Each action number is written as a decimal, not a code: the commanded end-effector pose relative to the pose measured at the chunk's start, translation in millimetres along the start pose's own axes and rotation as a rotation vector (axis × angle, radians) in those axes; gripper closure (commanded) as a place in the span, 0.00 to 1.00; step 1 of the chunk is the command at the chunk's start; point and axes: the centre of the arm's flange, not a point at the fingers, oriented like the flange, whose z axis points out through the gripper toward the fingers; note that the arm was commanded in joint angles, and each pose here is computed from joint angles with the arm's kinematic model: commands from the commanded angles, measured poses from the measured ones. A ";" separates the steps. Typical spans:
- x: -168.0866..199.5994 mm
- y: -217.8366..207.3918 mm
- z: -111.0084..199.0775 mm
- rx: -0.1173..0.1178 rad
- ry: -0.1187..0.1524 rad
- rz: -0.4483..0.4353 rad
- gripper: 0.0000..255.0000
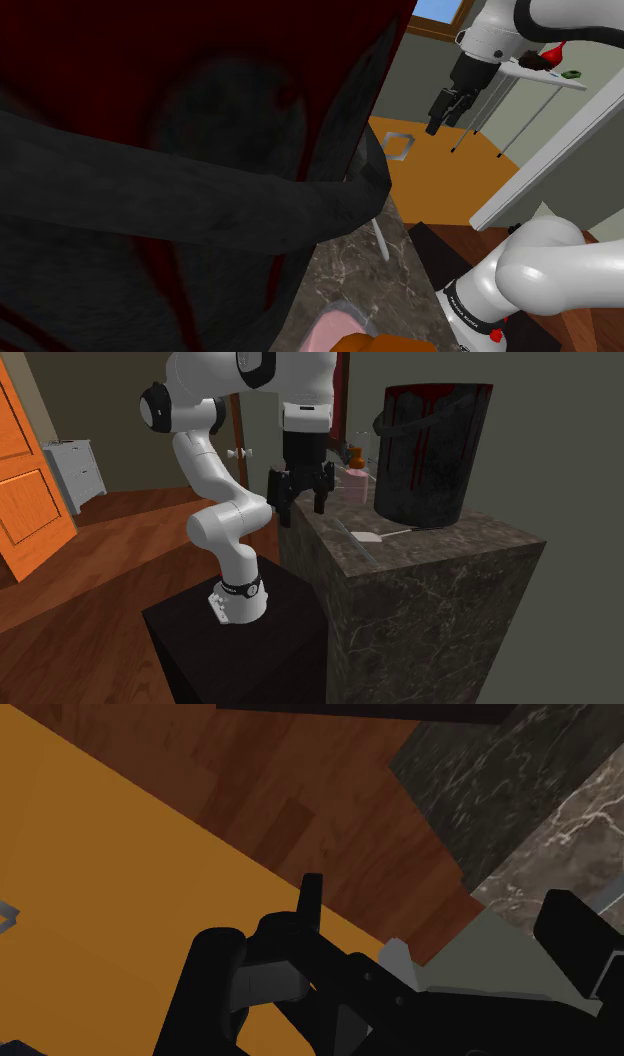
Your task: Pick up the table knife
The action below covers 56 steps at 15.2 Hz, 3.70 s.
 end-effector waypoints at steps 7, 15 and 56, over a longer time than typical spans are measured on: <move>-25.5 -67.8 24.8 0.016 -0.008 0.174 0.00; -40.9 -163.7 56.0 0.036 -0.018 0.405 0.00; -40.8 -221.8 33.9 0.049 -0.025 0.545 1.00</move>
